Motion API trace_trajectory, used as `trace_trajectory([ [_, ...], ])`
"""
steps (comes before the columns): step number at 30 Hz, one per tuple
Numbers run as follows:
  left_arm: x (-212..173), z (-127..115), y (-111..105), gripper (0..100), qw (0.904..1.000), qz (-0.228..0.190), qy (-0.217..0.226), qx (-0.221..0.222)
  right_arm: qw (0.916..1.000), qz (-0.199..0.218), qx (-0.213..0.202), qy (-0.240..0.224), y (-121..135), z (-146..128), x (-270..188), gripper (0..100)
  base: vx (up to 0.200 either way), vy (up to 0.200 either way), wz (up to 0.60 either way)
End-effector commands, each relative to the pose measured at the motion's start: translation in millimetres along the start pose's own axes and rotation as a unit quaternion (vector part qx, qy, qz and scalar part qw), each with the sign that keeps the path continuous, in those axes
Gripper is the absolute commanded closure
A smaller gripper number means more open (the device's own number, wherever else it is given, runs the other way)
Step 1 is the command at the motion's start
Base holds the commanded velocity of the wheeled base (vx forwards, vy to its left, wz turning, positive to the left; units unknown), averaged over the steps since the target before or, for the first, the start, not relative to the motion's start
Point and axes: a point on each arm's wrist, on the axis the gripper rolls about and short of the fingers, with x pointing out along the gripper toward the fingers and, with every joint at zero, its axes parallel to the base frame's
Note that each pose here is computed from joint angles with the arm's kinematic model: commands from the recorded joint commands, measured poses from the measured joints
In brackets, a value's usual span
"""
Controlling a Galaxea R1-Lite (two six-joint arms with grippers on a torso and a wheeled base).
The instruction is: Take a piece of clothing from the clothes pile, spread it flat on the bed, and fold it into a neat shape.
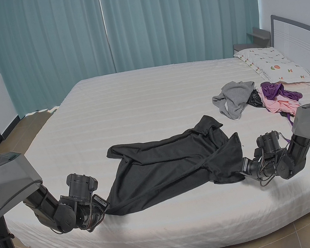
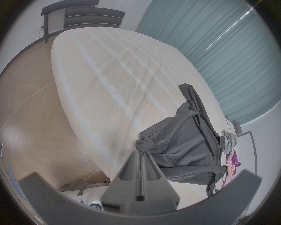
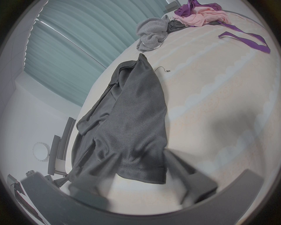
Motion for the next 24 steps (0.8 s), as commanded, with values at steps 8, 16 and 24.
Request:
trace_trajectory([
  [8, -0.9, -1.2, 2.5, 100, 1.0, 0.004, 0.001, 0.003, 0.9998, -0.017, 0.008, 0.012, -1.0, -0.2, -31.4, 100, 0.0, 0.0, 0.0],
  [16, -9.2, 1.0, 2.8, 100, 1.0, 0.002, -0.001, 0.009, 0.9997, -0.008, 0.006, 0.023, -18.7, -5.5, -99.0, 100, 0.0, 0.0, 0.0],
  [24, -16.9, -3.1, 13.8, 100, 0.9984, 0.019, 0.008, 0.054, 0.9969, -0.019, -0.019, 0.074, -30.3, -52.0, -152.0, 100, 0.0, 0.0, 0.0],
])
